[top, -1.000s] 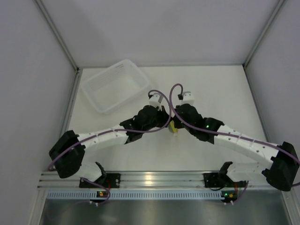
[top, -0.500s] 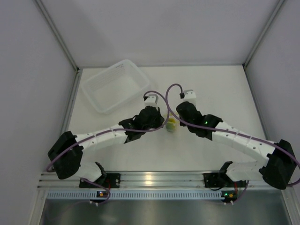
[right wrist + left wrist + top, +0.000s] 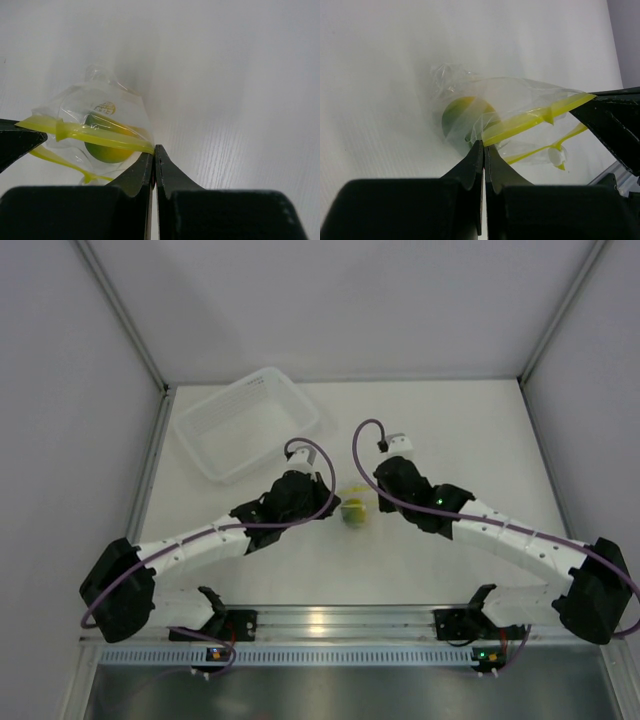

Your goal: Open the zip-top bag and remove the fake food

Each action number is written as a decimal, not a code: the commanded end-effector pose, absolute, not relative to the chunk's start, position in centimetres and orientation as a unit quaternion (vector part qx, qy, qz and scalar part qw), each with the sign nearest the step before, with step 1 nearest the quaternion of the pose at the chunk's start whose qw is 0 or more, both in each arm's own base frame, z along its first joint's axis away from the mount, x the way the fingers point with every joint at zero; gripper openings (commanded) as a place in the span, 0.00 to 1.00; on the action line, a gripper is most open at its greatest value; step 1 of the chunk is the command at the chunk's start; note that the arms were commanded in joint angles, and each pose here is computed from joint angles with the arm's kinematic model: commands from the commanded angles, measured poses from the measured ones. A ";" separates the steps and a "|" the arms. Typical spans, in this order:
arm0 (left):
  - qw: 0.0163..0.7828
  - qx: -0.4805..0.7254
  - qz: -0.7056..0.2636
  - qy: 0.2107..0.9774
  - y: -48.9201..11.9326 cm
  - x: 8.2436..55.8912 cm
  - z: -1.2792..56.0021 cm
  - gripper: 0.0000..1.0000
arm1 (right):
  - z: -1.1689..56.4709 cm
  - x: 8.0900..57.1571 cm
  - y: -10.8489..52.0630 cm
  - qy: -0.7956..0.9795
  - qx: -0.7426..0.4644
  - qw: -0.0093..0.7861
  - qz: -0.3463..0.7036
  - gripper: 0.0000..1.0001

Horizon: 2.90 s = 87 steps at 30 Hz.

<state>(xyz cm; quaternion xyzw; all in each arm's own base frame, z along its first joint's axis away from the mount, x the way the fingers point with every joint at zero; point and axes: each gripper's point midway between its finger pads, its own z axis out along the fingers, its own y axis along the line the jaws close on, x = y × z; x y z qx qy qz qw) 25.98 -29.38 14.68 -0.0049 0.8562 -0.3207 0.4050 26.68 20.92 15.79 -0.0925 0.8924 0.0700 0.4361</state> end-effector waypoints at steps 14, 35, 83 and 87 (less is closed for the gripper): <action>0.351 -0.013 -0.274 0.896 -24.7 23.3 9.8 0.01 | 15.6 26.2 25.0 0.878 -0.188 0.428 -0.110 0.00; 0.403 -0.052 -0.391 0.826 -24.2 21.4 20.7 0.32 | 13.7 25.1 30.5 0.884 -0.199 0.422 -0.019 0.00; 0.375 -0.017 -0.133 0.917 -29.7 26.3 8.9 0.12 | 12.2 25.8 26.8 0.894 -0.084 0.426 0.109 0.00; 0.365 0.003 -0.105 0.925 -29.1 26.1 8.2 0.19 | 12.3 25.8 26.5 0.893 -0.085 0.431 0.103 0.00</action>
